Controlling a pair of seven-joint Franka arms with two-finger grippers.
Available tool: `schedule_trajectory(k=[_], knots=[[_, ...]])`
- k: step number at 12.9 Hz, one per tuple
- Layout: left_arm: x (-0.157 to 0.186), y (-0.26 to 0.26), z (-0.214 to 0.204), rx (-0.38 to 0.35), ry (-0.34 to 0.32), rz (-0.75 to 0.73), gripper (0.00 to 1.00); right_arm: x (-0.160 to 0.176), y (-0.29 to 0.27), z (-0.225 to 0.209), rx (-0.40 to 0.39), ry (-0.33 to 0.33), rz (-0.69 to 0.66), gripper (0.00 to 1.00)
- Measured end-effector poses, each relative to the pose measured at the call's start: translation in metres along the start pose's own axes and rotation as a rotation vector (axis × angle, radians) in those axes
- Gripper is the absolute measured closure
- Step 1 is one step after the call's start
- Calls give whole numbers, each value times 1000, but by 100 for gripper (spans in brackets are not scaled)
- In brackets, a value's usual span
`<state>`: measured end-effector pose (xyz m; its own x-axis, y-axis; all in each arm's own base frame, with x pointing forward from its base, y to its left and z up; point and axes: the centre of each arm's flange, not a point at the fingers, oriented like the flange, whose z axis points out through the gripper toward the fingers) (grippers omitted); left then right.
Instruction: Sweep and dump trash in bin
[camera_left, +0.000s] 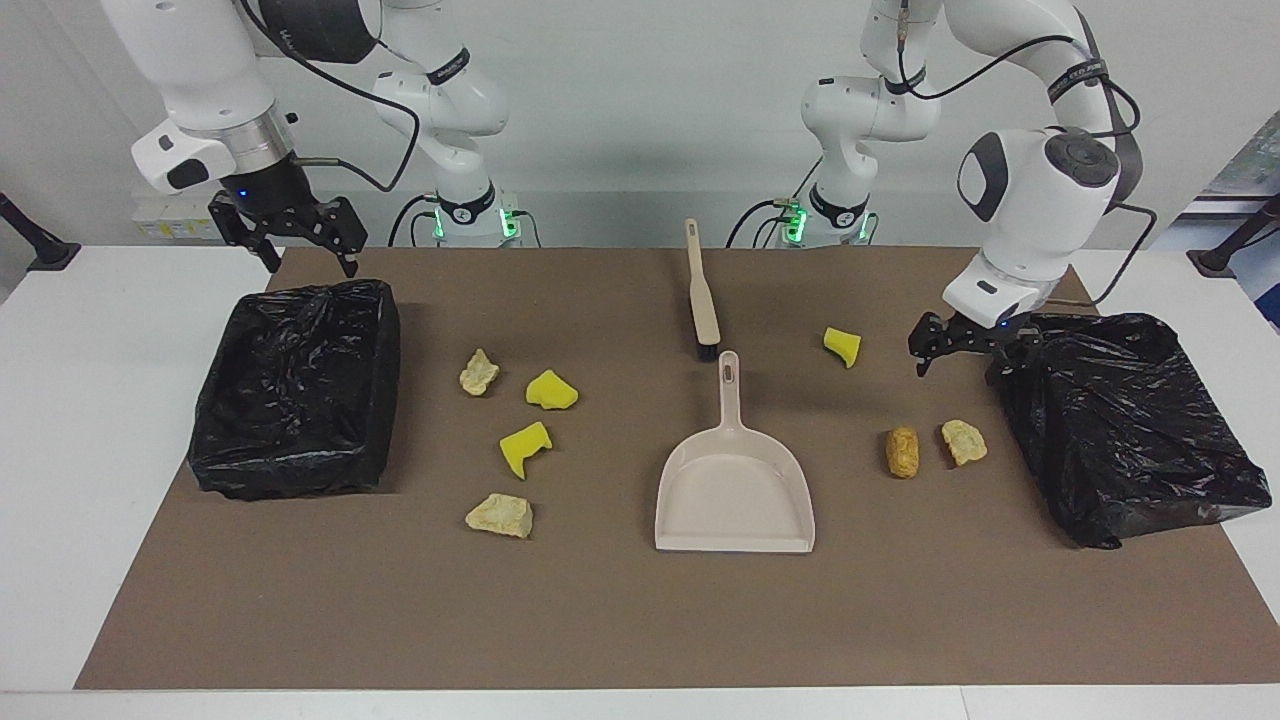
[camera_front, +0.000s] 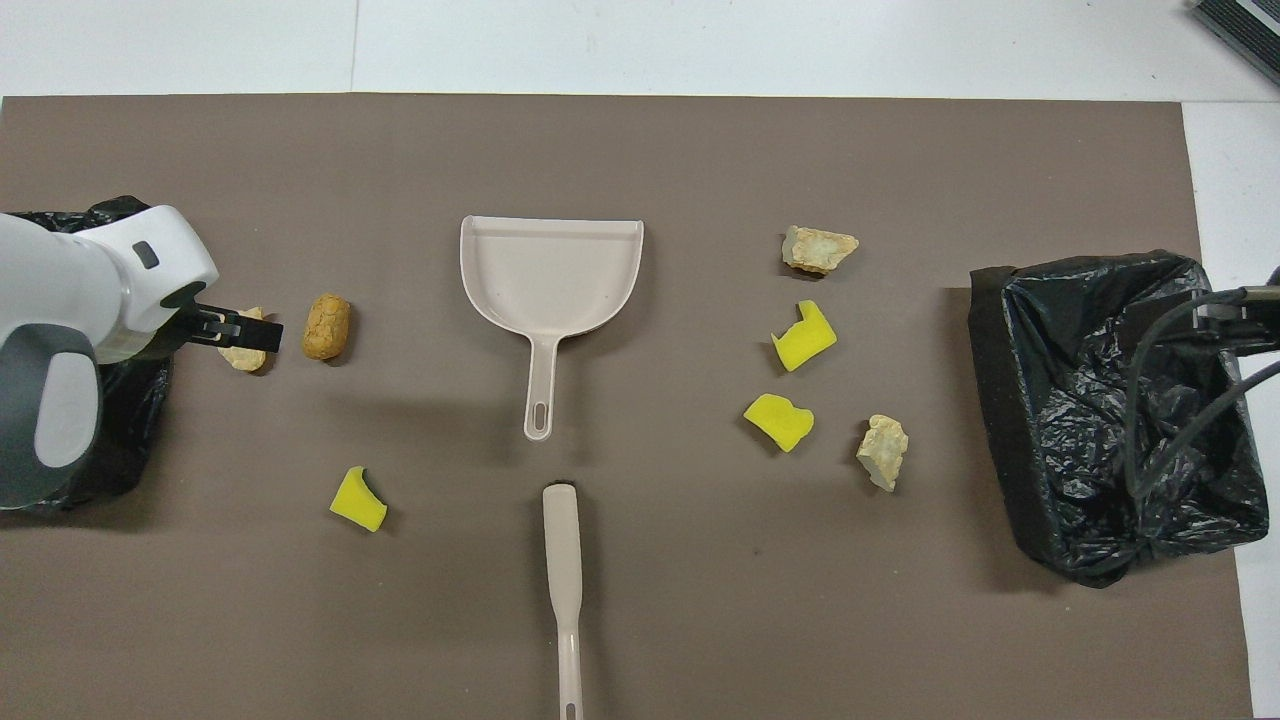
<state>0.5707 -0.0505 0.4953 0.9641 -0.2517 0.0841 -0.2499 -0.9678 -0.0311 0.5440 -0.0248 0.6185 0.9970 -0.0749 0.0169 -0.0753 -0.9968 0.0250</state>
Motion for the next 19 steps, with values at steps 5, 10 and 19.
schedule_trajectory(k=[5, 10, 19], knots=[[5, -10, -103, -4, -11, -17, 0, 2, -3, 23, 5, -10, -3, 0], [-6, -9, -164, -41, -36, -27, 0, 2, -5, 25, 22, -13, -3, 0], [-10, -25, -162, -40, -45, -58, 0, 2, -5, 25, 22, -14, -3, 0]])
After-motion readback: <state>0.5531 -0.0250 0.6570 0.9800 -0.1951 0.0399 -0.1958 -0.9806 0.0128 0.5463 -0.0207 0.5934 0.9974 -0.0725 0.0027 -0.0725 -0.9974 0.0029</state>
